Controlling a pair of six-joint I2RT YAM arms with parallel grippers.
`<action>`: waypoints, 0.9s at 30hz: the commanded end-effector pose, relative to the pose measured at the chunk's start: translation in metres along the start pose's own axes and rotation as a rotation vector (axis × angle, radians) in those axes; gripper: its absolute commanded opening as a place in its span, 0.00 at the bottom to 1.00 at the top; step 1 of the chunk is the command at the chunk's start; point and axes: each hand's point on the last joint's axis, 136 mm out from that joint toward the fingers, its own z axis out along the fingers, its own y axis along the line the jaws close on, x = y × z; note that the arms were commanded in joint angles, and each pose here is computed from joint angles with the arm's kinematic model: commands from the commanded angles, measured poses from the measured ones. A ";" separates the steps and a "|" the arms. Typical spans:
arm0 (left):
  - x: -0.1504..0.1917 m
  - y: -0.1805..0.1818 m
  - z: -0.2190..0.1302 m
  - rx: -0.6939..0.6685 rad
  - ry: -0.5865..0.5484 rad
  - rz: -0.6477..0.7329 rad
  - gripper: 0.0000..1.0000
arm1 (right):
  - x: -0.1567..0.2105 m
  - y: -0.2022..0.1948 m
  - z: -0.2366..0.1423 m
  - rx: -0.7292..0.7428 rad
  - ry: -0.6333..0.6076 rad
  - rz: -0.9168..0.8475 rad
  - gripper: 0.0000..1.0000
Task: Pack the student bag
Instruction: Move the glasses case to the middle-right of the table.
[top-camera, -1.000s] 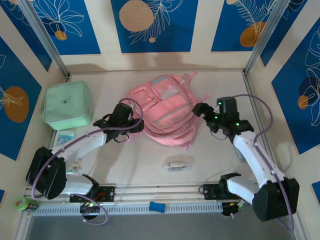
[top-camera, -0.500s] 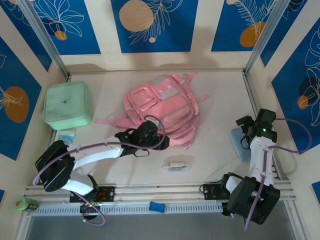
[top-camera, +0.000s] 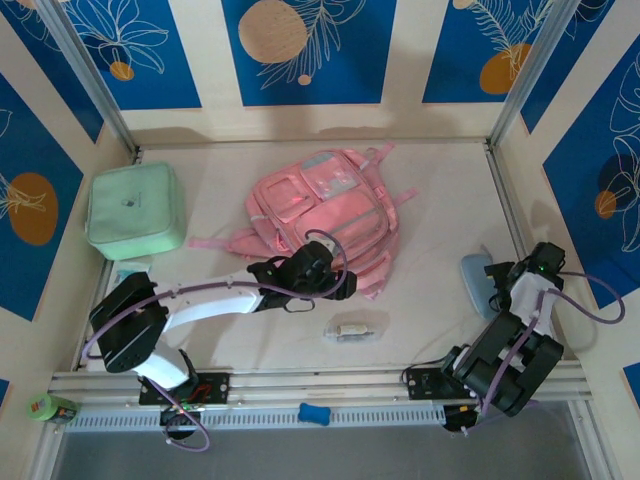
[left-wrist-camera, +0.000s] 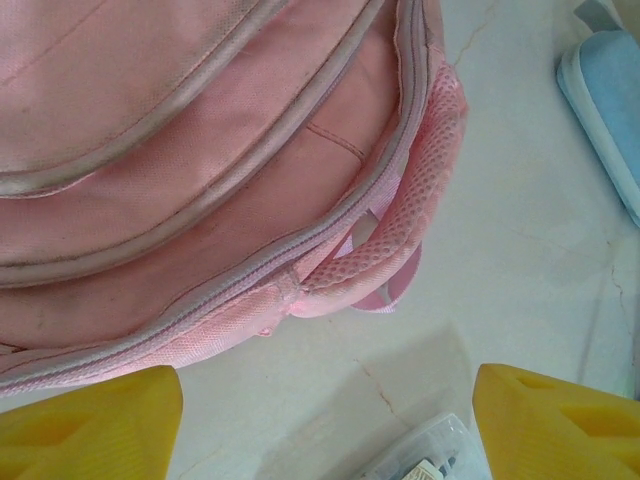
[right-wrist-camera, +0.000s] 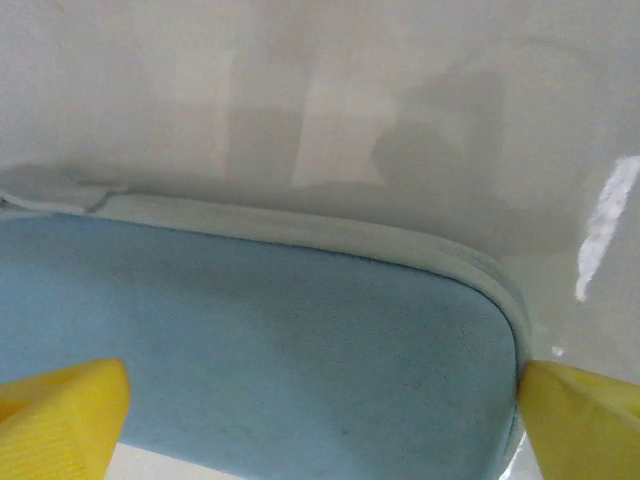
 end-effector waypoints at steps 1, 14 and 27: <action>-0.013 -0.006 -0.005 -0.008 -0.050 -0.010 0.78 | 0.027 0.005 0.010 -0.048 0.099 0.020 0.99; -0.020 -0.012 -0.011 0.000 -0.061 0.005 0.89 | 0.092 0.046 -0.026 -0.102 0.090 -0.240 0.99; -0.026 -0.005 -0.012 -0.026 -0.102 -0.008 0.99 | 0.064 0.096 0.005 -0.070 0.151 -0.549 0.99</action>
